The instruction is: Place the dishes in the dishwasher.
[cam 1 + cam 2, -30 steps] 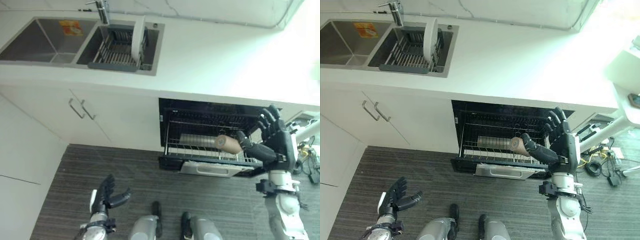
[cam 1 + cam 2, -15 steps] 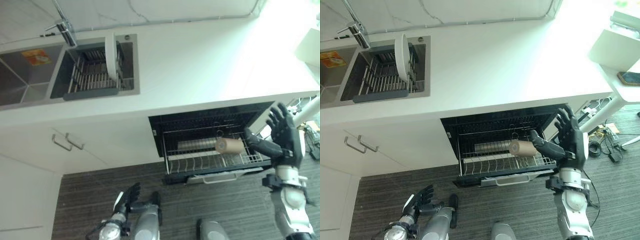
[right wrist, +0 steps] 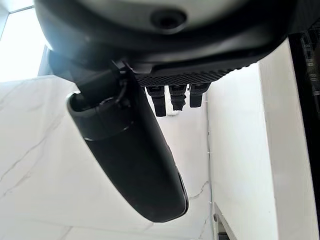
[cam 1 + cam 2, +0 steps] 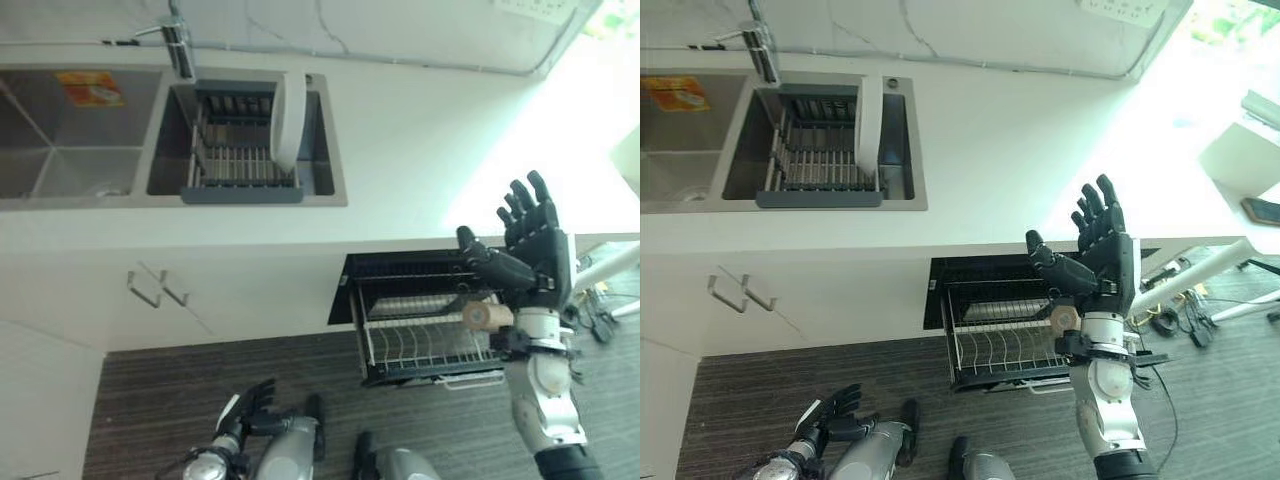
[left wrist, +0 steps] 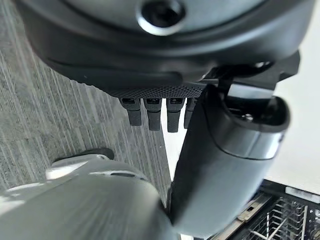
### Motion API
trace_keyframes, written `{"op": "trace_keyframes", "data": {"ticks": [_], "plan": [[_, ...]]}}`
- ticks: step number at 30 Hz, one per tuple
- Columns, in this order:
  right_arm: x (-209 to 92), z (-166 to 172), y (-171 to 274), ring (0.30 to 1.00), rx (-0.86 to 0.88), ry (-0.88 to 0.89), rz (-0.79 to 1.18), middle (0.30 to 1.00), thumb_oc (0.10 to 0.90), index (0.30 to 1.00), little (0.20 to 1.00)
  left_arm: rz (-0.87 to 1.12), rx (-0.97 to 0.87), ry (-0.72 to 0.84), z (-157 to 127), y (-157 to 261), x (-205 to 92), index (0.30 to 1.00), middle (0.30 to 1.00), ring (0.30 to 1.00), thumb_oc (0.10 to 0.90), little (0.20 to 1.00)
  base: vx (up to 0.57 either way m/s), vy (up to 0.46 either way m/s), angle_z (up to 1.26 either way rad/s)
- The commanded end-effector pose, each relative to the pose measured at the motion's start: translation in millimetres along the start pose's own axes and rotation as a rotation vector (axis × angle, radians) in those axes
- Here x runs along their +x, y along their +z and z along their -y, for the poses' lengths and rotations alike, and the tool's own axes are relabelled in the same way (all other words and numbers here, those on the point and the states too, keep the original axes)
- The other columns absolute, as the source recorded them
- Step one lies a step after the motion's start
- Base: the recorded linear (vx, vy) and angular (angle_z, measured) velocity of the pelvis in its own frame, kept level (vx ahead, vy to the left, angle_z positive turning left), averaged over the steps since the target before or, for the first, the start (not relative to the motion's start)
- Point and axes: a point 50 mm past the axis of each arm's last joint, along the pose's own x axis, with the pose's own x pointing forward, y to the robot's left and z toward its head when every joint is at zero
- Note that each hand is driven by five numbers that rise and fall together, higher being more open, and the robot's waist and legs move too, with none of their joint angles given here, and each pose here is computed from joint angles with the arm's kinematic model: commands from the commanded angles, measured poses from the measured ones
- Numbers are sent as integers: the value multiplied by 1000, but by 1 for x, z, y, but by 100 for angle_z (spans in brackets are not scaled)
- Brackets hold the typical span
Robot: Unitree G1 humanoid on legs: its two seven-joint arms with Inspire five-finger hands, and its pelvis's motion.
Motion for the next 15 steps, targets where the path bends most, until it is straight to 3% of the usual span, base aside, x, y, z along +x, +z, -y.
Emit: {"op": "trace_keyframes", "data": {"ticks": [1,6,8,11,15], "plan": [[23,4,51,900,-56,62,260,900,800,900,900,39,30,-72,17,2,-3,900,900,900,800,900,-9,-42,-4],[25,-4,56,900,-46,204,237,900,800,900,900,-37,79,-190,28,-8,-4,900,900,900,800,900,-9,25,14],[36,-18,65,900,19,248,300,900,800,900,900,-81,152,-282,37,-3,-1,900,900,900,800,900,-41,378,32],[41,-17,68,900,205,171,299,900,800,900,900,-190,221,-322,44,-13,4,900,900,900,800,900,62,272,54],[55,-58,66,900,255,236,314,900,800,900,900,-283,312,-395,60,-35,-1,900,900,900,800,900,118,208,-15]]}}
